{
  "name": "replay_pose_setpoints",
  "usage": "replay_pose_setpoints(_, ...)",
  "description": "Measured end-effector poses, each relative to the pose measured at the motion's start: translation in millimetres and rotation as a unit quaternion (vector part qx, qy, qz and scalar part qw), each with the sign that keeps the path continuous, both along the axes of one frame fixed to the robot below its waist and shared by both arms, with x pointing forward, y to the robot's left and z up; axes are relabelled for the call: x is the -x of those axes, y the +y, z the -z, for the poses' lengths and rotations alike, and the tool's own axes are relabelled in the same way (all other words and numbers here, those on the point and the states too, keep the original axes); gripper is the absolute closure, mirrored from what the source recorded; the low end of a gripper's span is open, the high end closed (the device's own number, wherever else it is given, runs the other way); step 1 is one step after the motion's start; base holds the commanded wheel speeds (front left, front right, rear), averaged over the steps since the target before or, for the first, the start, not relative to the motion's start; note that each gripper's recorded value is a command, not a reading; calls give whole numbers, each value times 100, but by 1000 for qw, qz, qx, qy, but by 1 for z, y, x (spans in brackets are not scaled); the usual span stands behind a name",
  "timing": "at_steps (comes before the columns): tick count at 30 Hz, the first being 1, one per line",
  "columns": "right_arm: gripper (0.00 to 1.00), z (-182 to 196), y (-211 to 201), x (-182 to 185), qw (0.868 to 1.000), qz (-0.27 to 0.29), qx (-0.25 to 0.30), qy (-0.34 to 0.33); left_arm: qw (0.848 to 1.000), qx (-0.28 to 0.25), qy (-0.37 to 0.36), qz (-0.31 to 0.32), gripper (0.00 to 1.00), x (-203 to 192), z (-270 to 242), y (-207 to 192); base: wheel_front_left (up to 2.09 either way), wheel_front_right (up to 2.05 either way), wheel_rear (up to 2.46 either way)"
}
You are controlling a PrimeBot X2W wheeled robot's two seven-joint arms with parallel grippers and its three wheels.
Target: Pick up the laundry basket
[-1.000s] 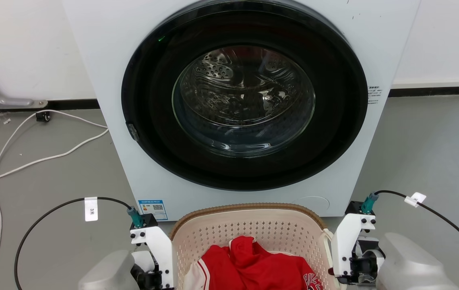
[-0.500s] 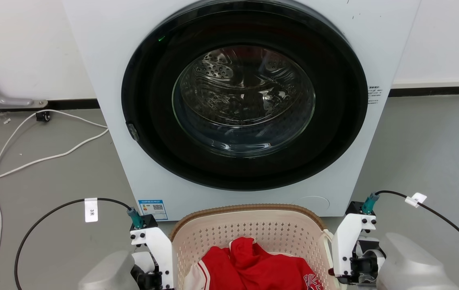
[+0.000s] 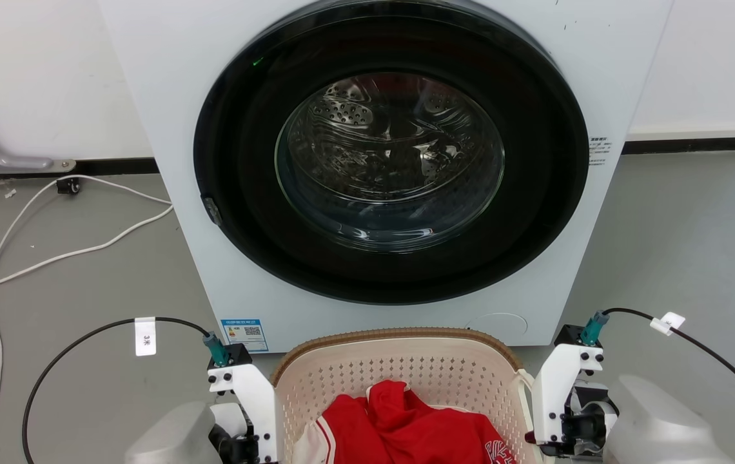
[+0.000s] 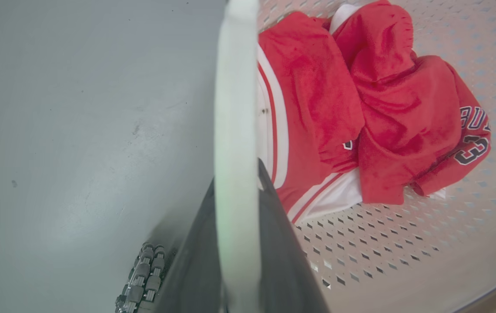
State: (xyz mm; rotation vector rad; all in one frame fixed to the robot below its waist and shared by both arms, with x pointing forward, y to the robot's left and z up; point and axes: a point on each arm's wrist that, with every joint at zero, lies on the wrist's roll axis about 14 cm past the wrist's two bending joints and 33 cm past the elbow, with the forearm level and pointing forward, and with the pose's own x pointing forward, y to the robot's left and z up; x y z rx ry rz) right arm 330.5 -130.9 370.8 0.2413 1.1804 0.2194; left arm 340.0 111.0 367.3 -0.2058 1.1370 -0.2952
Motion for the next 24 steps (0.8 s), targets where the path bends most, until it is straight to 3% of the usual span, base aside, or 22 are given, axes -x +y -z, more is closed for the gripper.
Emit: replay_pose_setpoints(24,100,1,1,0,1000,2,-4,5,1000,2,3,-4,100,1,1,1,0,0,0)
